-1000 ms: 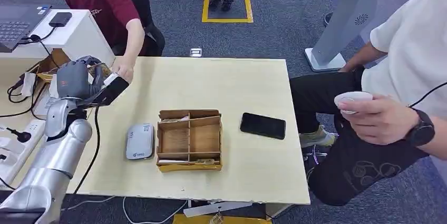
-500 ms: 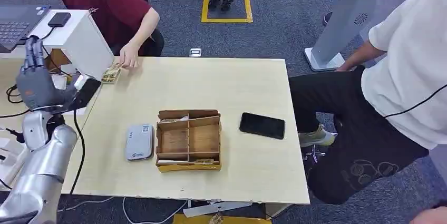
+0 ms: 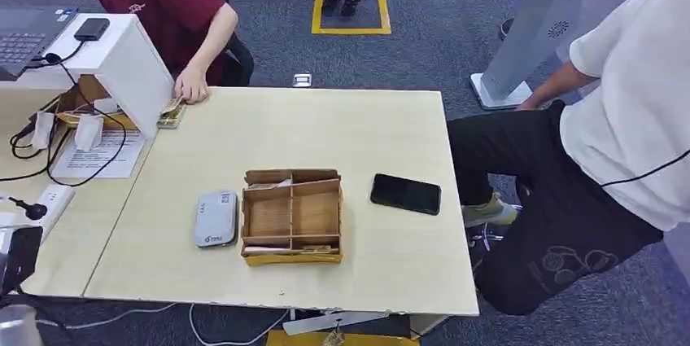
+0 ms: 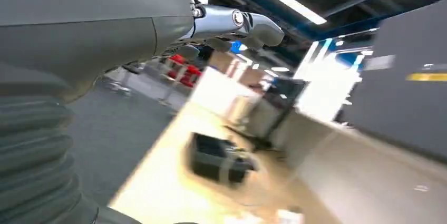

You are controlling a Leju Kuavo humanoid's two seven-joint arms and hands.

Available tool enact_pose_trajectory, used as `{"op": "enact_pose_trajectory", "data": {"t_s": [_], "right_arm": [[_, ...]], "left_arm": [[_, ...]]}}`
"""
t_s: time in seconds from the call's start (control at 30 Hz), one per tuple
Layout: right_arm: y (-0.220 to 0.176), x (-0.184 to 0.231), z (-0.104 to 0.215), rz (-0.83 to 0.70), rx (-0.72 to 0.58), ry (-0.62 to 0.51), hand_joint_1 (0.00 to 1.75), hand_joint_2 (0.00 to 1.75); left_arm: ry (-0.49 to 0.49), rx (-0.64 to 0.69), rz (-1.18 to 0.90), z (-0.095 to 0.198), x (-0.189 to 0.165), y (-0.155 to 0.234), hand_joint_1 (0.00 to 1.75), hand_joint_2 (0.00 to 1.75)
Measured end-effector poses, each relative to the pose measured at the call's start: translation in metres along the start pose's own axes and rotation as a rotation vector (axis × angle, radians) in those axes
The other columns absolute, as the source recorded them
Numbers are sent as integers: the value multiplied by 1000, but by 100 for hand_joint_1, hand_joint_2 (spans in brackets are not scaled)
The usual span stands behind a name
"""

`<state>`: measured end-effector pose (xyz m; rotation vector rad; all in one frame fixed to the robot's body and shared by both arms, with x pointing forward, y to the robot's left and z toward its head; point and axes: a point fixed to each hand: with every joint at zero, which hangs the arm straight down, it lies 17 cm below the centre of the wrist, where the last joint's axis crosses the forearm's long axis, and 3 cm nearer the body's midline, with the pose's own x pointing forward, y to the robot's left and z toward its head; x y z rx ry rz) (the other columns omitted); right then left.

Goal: Pass the card to the sensor for recognition and then transmit it.

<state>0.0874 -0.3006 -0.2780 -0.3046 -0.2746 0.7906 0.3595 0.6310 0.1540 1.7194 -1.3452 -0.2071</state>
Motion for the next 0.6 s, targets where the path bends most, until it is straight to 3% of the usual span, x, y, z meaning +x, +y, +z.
{"op": "enact_pose_trajectory", "data": {"t_s": [0.17,0.23,0.3,0.4,0.47,0.53,0.6], "right_arm": [[-1,0,0,-22,-4,6,0,175],[-1,-1,0,-35,-6,12,0,175],[0,-3,0,-47,-5,18,0,175],[4,-11,2,-60,-3,39,0,175],[4,-16,2,-84,-9,64,0,175],[0,-19,2,-107,-24,84,0,175],[-2,-19,1,-116,-28,88,0,175]], "left_arm": [[90,-2,-31,22,-33,6,0,175],[209,-7,-44,44,-69,9,0,175],[396,-39,-77,91,-122,12,0,175],[779,-71,-99,202,-196,23,0,175],[842,-179,-169,254,-199,16,0,175],[822,-315,-242,284,-186,-1,0,175],[849,-353,-247,307,-181,-6,0,175]]}}
